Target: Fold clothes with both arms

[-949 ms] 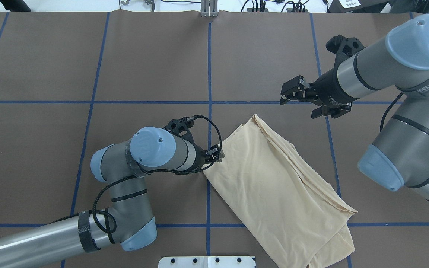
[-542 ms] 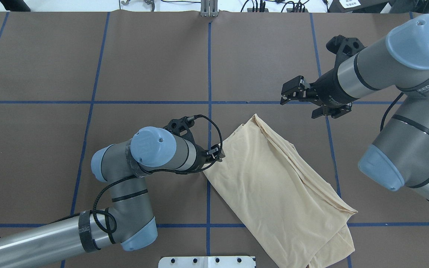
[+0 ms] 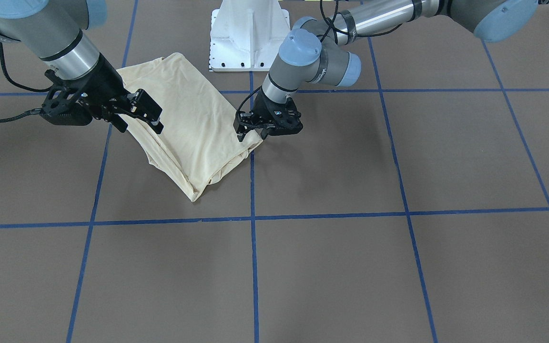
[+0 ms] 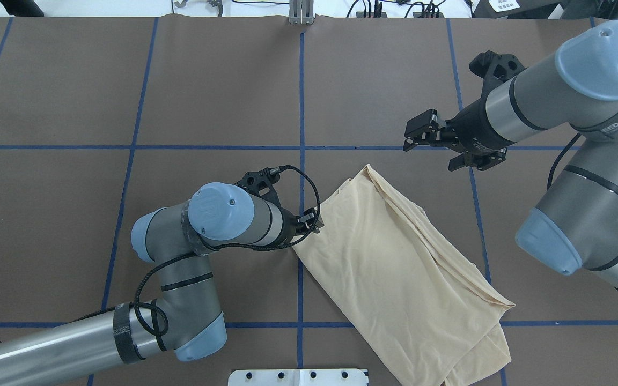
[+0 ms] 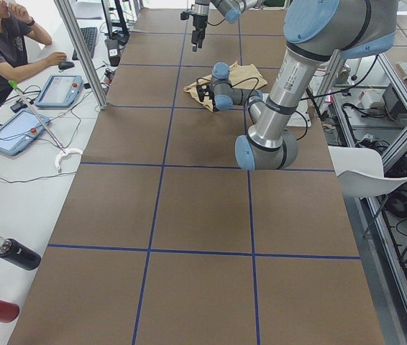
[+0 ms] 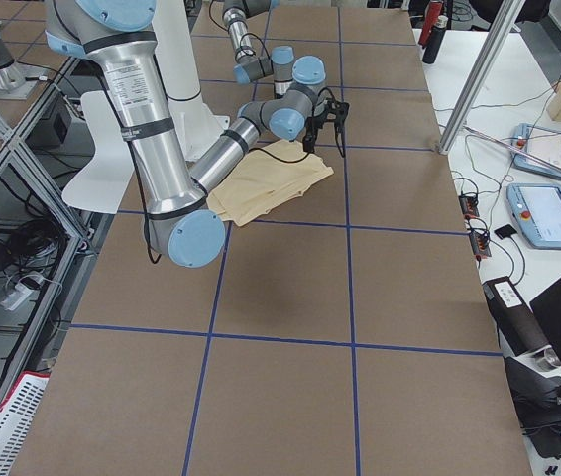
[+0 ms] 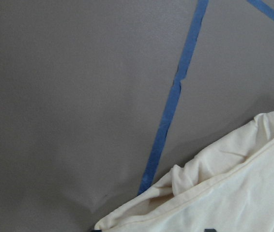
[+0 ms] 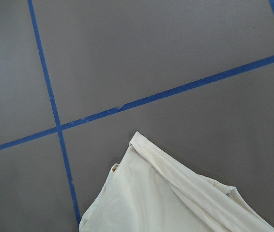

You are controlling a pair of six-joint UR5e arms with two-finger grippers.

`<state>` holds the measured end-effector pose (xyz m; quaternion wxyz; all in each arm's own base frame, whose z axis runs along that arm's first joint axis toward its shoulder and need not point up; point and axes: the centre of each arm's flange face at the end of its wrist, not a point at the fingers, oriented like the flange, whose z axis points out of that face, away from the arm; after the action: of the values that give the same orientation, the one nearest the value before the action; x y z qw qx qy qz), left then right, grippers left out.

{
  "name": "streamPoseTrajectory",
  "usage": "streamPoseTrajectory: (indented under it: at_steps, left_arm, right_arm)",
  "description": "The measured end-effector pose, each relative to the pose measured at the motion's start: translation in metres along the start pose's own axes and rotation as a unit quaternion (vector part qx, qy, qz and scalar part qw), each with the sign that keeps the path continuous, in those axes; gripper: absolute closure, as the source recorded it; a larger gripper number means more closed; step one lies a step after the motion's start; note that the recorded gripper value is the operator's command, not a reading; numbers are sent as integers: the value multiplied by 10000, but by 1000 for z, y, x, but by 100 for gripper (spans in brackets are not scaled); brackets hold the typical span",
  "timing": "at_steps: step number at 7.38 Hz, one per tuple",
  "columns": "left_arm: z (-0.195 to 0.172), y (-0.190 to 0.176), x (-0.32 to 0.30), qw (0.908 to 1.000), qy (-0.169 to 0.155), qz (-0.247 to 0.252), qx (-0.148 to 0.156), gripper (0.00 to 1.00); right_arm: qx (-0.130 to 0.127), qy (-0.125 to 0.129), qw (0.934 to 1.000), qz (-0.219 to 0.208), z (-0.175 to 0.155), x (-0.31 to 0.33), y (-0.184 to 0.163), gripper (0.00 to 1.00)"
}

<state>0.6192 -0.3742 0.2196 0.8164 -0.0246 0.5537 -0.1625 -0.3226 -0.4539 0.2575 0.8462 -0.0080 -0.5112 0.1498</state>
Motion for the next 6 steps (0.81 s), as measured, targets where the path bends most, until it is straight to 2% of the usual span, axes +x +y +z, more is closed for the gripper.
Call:
streamPoseTrajectory:
  at_steps: [4, 6]
  left_arm:
    - [2, -1, -3, 10000, -46, -14, 8, 25]
    - [2, -1, -2, 10000, -51, -17, 8, 39]
  right_arm:
    - [-9, 7, 10000, 5, 1, 0, 0, 0]
    - [-14, 5, 10000, 8, 0, 0, -1, 0]
